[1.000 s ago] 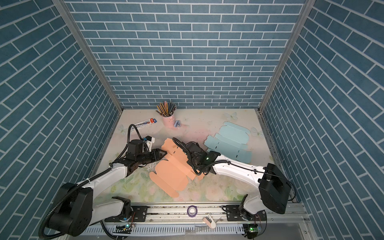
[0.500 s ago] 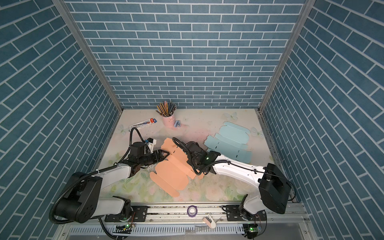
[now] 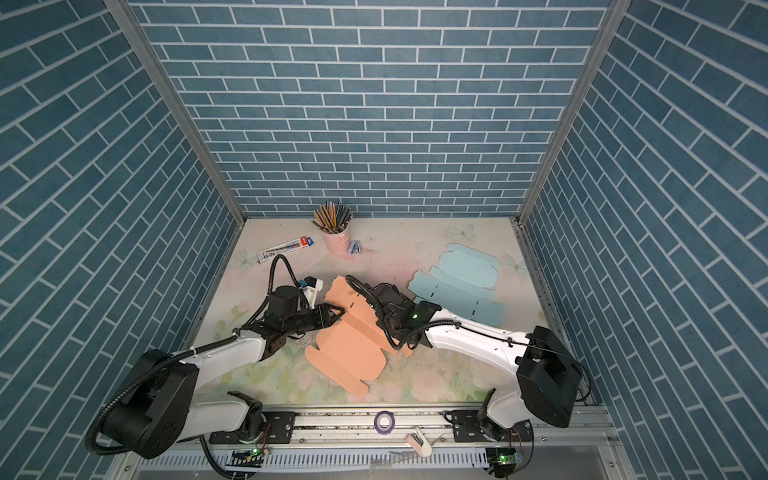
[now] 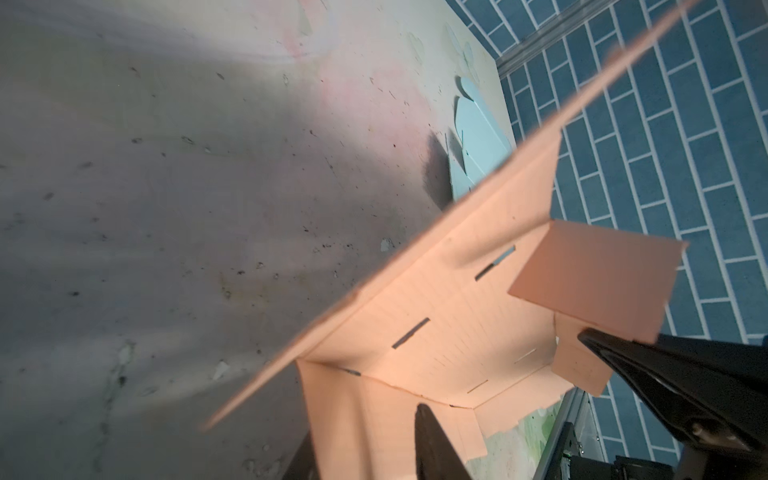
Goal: Fold the paper box
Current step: 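Grasp the far side panel with the left gripper and lift it upward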
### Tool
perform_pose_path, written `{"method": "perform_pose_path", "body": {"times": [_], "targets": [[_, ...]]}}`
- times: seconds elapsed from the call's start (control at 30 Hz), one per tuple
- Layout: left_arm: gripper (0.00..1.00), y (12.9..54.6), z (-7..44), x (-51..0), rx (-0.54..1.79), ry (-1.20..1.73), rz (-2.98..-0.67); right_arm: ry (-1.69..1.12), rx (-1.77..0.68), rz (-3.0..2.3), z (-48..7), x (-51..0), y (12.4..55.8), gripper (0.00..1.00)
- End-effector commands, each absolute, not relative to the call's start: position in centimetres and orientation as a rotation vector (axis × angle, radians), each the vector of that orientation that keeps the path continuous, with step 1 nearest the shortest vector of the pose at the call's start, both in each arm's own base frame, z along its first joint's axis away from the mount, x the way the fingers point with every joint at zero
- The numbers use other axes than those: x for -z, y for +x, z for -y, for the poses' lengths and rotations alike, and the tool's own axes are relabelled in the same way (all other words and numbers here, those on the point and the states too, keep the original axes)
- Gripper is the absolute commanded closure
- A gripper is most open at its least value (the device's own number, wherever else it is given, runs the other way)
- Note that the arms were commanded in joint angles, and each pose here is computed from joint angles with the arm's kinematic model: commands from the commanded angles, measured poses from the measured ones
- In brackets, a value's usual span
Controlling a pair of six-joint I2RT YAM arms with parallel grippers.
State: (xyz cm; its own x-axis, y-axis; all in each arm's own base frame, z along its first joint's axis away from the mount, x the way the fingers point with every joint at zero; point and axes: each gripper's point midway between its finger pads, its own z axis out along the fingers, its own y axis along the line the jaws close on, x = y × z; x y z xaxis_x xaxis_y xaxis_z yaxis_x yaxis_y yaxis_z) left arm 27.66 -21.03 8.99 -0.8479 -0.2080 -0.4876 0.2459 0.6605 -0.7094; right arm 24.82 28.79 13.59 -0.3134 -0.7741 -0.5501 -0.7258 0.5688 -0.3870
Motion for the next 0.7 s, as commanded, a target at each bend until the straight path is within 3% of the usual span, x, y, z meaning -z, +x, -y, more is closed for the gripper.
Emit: {"method": "perform_pose_path", "body": {"times": [0.0, 0.3, 0.67], "targets": [[0.67, 27.0, 22.4, -9.6, 1.107, 0.099, -2.327, -1.209, 0.052, -2.048, -30.2, -14.2, 25.0, 1.00], [0.65, 27.2, 21.8, -9.3, 1.029, 0.082, -2.332, -1.205, 0.066, -2.037, -29.7, -14.4, 24.8, 1.00], [0.60, 26.1, 22.9, -9.9, 1.117, 0.138, -2.290, -1.242, 0.145, -1.959, -29.9, -14.9, 25.4, 1.00]]}}
